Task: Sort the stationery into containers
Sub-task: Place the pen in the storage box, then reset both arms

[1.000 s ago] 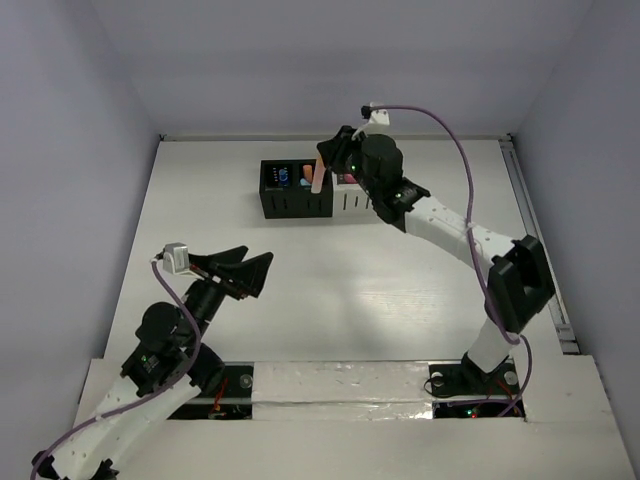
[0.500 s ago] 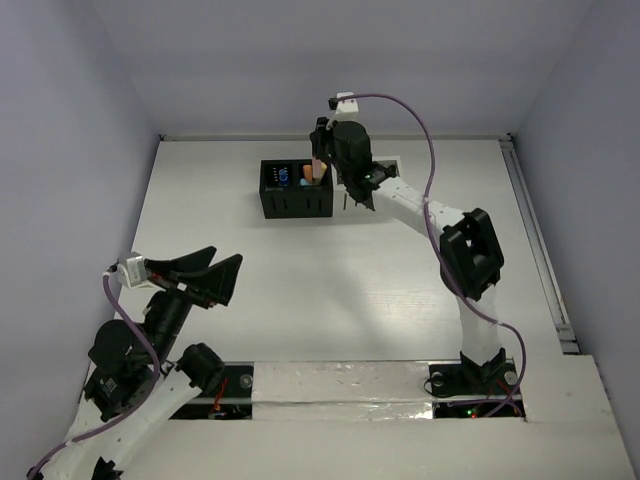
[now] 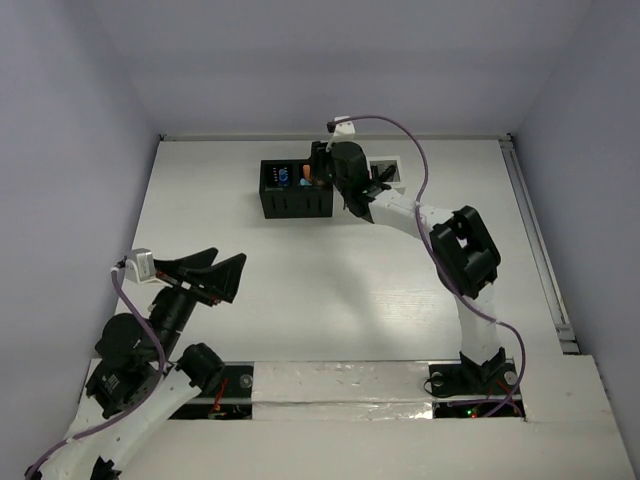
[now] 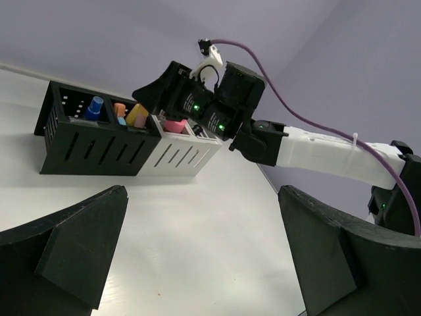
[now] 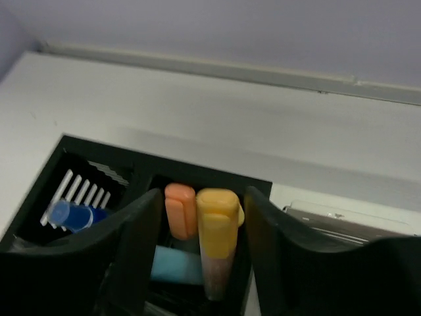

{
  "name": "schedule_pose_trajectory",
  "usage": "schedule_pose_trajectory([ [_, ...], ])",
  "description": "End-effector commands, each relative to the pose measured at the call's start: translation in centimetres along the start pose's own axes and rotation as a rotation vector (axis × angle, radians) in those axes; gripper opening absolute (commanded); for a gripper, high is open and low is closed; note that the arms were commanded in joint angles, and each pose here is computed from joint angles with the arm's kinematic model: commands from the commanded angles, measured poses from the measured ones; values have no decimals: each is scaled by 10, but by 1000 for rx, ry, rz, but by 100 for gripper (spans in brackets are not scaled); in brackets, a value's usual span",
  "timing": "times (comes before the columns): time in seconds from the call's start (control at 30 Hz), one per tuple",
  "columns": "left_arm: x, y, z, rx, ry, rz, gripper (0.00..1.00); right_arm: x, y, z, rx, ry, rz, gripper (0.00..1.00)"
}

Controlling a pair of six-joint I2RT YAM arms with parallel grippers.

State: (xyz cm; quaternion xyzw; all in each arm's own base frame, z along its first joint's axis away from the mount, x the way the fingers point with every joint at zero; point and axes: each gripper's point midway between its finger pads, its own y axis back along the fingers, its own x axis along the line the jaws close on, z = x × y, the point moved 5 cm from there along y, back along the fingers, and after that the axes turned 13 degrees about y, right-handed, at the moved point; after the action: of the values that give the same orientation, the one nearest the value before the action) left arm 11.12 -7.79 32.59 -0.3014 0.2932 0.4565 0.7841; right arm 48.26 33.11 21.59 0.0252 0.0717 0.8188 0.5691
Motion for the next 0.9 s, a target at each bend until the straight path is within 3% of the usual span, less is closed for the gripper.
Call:
schedule_pose_trajectory([
  [0.0, -6, -7, 5, -13, -11, -3, 99, -5, 17, 58, -141, -38, 21, 61],
  [0.07, -5, -10, 4, -4, -21, 9, 99, -4, 23, 67, -149, -34, 38, 73],
  [0.17, -4, -12, 4, -4, -25, 28, 99, -7, 45, 94, -197, -54, 61, 83],
  [0.4, -9, -19, 10, -3, -47, 50, 99, -34, 135, 141, -291, -109, 54, 100],
  [0.5, -17, -23, 16, -13, -59, 38, 99, -61, 185, 136, -284, -173, -46, 100],
  [0.53, -21, -23, 20, -23, -64, 29, 99, -71, 196, 109, -240, -183, -108, 99],
  [0.57, -25, -25, 23, -27, -64, 17, 99, -85, 230, 125, -310, -230, -135, 97],
  [0.63, -31, -25, 30, -44, -76, 2, 99, -104, 262, 117, -347, -305, -218, 96],
  [0.7, -39, -29, 38, -63, -90, -9, 99, -129, 323, 109, -461, -382, -265, 94],
  [0.87, -52, -34, 52, -103, -108, -32, 99, -155, 378, 110, -594, -446, -329, 95],
])
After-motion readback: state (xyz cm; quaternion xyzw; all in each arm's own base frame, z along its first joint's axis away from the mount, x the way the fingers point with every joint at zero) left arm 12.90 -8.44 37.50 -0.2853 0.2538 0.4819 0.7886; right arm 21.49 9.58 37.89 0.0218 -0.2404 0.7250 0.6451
